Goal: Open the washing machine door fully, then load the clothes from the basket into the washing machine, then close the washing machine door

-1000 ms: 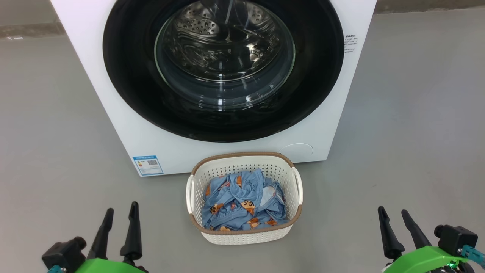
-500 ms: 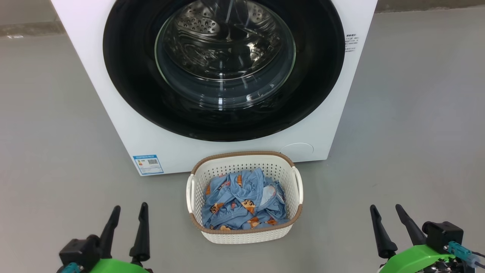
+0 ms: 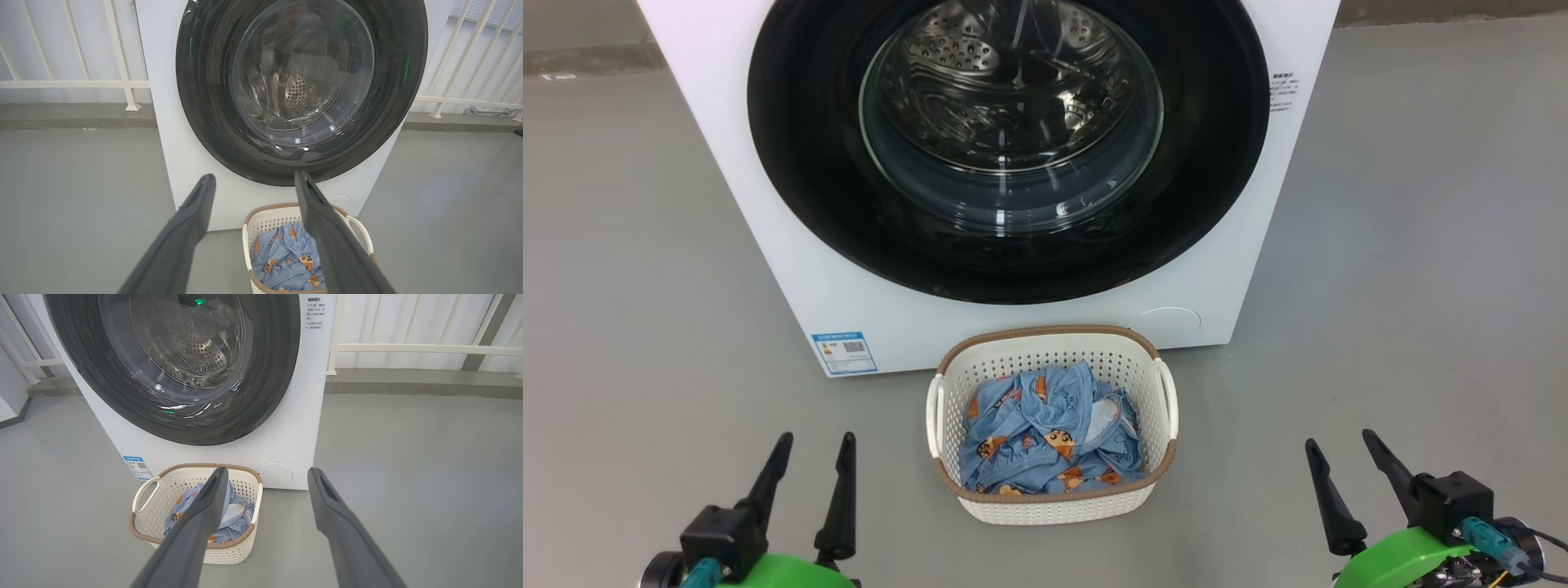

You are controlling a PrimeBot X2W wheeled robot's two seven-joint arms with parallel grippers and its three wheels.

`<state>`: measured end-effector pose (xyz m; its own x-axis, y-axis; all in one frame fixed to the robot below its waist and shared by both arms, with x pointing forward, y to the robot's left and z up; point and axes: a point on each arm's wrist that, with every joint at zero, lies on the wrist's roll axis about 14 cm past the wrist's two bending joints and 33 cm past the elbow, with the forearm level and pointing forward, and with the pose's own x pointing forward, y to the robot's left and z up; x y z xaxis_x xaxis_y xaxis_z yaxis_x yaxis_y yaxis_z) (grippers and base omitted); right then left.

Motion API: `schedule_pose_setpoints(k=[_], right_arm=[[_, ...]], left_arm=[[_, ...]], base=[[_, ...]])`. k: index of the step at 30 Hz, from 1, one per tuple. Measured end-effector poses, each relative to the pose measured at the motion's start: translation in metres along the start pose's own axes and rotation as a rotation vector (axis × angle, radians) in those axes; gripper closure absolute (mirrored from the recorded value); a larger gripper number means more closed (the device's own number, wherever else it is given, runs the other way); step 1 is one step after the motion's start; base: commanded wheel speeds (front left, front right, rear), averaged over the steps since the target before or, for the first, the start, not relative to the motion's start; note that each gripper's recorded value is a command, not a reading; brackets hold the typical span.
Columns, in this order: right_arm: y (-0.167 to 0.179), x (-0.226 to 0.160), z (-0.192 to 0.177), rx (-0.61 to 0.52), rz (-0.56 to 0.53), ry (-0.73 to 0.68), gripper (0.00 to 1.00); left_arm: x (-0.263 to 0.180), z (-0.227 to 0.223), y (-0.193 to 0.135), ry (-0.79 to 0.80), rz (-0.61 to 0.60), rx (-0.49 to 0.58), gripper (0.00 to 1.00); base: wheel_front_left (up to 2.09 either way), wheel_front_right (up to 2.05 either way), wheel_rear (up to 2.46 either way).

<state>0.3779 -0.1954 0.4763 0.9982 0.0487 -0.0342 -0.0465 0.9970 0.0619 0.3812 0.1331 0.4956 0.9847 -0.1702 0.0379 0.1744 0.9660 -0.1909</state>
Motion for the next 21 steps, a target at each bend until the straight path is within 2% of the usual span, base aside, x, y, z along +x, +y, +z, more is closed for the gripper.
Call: schedule_pose_setpoints(k=[3,21], right_arm=[[0.0033,0.0002,0.001,-0.033,0.016,-0.006,0.0],[0.0089,0.0012,0.0061,-0.041,0.035,-0.022,0.0]], left_arm=[[-0.0005,-0.0002,-0.0004,-0.002,-0.004,0.023,0.0],[-0.0019,-0.0046,0.0028,0.012,0.006,0.023,0.0]], base=[[0.0,0.0,0.0],[0.0,0.0,0.0]])
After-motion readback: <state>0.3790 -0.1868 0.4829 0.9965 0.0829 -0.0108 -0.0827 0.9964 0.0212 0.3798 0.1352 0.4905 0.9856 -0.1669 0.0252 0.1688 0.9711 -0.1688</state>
